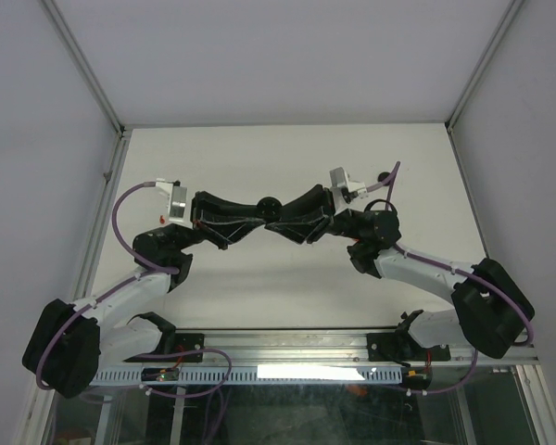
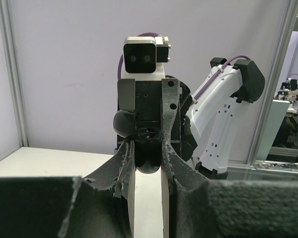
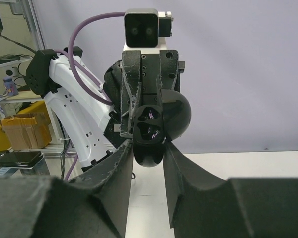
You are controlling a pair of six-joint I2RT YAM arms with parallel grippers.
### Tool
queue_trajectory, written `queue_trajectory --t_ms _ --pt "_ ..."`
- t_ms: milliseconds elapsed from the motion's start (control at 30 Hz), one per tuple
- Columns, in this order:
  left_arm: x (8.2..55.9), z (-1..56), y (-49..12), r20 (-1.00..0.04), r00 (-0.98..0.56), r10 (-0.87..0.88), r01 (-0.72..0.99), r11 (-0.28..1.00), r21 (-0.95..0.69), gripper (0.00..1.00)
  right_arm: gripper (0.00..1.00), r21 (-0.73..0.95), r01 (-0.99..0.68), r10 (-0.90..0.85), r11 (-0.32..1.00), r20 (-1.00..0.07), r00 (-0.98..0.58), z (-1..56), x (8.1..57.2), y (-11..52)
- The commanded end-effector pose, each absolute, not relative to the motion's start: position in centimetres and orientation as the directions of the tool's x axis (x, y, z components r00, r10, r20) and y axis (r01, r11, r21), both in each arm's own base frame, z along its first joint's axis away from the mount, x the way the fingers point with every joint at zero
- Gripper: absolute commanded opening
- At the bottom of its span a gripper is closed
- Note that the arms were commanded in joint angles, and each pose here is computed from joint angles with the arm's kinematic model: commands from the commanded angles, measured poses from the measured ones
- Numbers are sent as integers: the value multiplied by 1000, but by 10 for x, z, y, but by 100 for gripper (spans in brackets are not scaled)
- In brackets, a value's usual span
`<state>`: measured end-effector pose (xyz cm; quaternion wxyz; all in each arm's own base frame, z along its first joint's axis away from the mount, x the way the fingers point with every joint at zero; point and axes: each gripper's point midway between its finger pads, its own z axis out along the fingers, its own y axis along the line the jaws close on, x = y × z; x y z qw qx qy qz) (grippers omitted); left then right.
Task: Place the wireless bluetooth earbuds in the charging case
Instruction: Adjust the charging case, then pick up the earbud from the center of the board.
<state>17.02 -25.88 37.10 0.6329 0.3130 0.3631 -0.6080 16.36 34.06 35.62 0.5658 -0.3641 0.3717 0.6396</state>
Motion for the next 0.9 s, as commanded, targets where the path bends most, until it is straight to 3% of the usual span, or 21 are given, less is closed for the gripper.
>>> queue_trajectory --t_ms 0,100,267,333,433,667,867 --pt "163 390 -255 -801 53 -596 998 67 16 0 31 -23 -994 537 -107 -842 -39 387 152 335" --pt "162 389 -256 -804 48 -593 998 62 14 0 26 -29 -993 544 -110 -838 -36 387 150 334" --pt "164 382 -255 -811 54 -583 996 86 5 0 7 -47 -993 534 -109 -845 -19 384 149 334" --pt "166 377 -254 -820 54 -569 995 103 -6 15 0 -57 -992 525 -114 -851 -12 381 148 332" --pt "170 370 -252 -838 68 -542 988 153 -19 28 0 -63 -992 510 -111 -860 -3 378 147 330" --pt "194 341 -240 -893 37 -449 932 338 -131 55 0 -99 -995 425 27 -899 101 357 168 312" --pt "219 314 -225 -934 -74 -348 822 509 -255 62 0 -154 -969 237 193 -951 198 320 194 301"
